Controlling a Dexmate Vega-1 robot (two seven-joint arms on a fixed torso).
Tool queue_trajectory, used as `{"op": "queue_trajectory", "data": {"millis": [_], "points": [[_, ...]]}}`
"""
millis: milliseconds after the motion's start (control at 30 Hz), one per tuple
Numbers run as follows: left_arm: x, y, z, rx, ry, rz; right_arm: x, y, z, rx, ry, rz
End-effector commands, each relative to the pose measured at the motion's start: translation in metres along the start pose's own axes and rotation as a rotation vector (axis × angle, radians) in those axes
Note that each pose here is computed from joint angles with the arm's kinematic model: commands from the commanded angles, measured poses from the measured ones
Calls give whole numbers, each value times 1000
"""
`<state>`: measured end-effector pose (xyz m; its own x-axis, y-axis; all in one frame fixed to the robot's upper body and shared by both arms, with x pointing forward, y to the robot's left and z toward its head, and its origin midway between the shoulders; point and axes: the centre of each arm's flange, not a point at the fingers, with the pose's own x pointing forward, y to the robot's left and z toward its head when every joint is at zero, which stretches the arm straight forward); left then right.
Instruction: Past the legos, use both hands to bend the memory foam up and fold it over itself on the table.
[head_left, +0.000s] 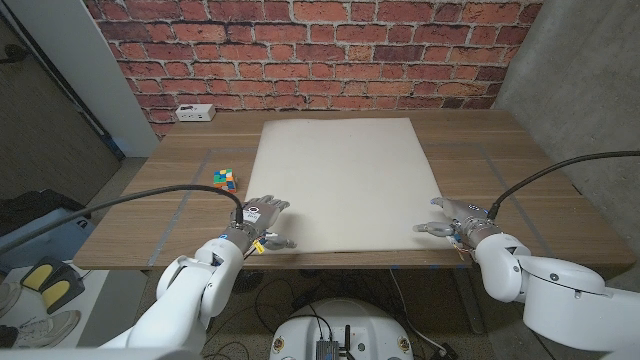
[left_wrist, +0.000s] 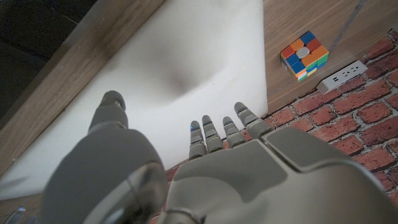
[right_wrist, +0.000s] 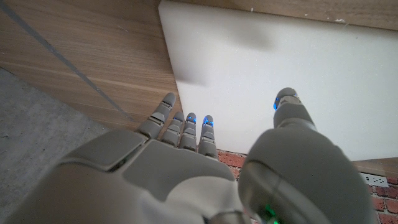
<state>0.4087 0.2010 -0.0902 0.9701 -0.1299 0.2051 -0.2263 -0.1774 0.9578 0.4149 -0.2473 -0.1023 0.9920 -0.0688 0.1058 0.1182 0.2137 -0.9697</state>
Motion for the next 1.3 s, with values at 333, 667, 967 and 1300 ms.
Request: {"op": "queue_trajectory", "data": {"millis": [333,667,967,1300], "points": [[13,-5,2,19,0,-109,2,4,7,-55,36,24],[14,-10,1,28,18,-138,-2,5,12,-99,9,62],[15,-14,3,35,5,-152,-1,10,18,-160,39,85],[17,-13,3,47,-6,-145,1,17,23,-225,110,87]]}}
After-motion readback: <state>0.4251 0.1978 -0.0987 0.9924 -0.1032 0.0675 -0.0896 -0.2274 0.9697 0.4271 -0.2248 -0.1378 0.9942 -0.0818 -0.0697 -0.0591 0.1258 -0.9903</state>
